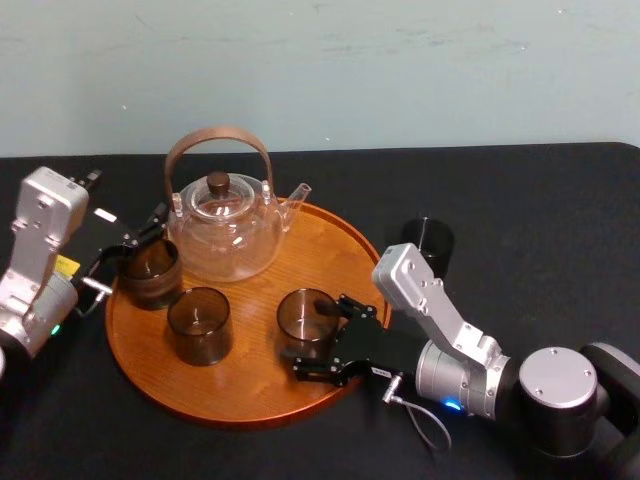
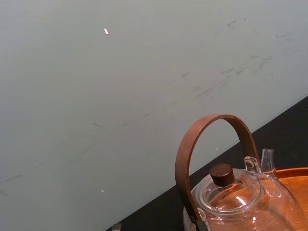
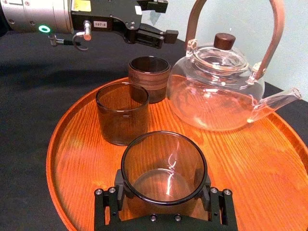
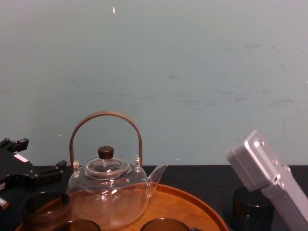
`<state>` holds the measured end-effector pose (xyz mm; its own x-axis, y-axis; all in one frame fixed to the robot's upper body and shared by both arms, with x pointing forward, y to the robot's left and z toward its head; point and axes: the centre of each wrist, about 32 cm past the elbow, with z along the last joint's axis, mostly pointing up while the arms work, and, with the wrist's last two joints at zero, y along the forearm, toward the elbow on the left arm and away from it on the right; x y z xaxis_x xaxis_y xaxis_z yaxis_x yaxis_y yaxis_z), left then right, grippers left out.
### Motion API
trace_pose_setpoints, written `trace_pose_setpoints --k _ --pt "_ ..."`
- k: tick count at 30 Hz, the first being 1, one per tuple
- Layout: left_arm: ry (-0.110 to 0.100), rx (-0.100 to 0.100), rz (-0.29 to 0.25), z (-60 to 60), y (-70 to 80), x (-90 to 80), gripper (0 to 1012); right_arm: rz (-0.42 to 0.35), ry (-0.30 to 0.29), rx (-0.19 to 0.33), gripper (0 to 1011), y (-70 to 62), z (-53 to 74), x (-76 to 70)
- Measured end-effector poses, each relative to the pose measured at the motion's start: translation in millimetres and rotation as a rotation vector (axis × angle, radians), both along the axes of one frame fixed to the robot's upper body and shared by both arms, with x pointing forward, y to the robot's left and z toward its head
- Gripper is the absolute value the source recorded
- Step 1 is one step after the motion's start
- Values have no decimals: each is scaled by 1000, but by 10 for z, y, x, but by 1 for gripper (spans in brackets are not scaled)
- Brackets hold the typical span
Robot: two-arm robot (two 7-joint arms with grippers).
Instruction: Pick up the glass from the table and place it on the tray.
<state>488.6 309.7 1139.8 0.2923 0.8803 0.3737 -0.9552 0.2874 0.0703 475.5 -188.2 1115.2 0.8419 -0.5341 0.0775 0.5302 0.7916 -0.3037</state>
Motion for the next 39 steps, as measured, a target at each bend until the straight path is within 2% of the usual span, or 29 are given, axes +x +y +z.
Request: trace_pose_setpoints --k 7,18,22,23,34,39 --pt "0 0 0 0 0 0 1001 -4 6 -3 904 25 -41 -3" --pt "0 0 0 0 0 0 1002 -3 3 -3 904 25 -36 -2" --pt "0 0 0 0 0 0 1001 -3 3 -3 958 25 -34 -2" --pt "0 0 0 0 0 0 1001 -3 3 -3 1002 24 -34 -2" --pt "0 0 0 0 0 0 1001 -1 0 3 1002 15 -27 -1" --pt "0 0 0 0 0 0 1001 1 -28 23 1002 -21 19 -20"
